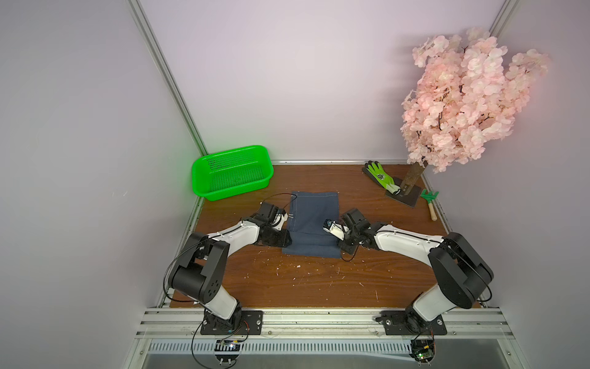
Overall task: Roll up the pillowcase
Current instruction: Roll the pillowcase at the center of the board.
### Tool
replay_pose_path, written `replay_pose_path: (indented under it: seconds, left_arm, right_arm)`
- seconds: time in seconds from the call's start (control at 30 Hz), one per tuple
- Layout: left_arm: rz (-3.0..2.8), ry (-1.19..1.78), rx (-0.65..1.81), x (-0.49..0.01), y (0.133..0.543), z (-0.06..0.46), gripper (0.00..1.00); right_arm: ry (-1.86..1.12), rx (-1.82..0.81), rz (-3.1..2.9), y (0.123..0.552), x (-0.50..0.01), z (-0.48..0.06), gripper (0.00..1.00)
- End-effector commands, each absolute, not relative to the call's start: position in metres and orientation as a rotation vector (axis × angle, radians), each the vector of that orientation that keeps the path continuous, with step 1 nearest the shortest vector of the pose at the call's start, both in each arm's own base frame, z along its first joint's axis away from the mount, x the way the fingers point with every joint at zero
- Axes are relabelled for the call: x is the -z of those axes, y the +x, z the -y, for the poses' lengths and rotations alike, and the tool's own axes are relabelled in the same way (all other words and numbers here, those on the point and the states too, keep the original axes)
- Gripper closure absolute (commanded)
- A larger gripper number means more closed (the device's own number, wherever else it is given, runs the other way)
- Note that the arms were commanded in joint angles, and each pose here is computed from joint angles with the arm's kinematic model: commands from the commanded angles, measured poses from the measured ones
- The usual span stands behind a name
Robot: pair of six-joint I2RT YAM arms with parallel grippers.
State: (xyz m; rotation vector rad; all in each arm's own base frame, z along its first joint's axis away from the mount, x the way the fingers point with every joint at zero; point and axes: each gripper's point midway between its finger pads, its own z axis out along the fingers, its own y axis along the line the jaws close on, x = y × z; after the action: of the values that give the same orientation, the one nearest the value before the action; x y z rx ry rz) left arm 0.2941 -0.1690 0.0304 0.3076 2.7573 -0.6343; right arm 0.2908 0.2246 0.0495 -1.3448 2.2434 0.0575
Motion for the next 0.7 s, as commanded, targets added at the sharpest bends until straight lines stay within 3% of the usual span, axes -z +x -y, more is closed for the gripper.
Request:
replay_pose_path:
  seconds: [0.0,0.13,0.33,0.67]
  left_arm:
    - [-2.789,0.307,0.619,-0.023,0.295,0.163,0.56]
    - [-2.804,0.312,0.633,-0.020,0.294,0.165,0.56]
    - [-2.806,0.316,0.639,-0.021,0.299,0.164,0.57]
    - [-2.811,0.324,0.654,-0.025,0.306,0.167,0.57]
  right_arm:
    - [-1.341,0.023,-2.177,0.291,-0.086,-0.221,0.62]
    - [-1.502,0.067,-1.984,0.262,-0.115,-0.242,0.51]
    - [-1.567,-0.104,-1.677,0.223,-0.129,-0.308,0.29]
    - [-1.629,0.174,-1.695,0.251,-0.073,-0.333,0.24]
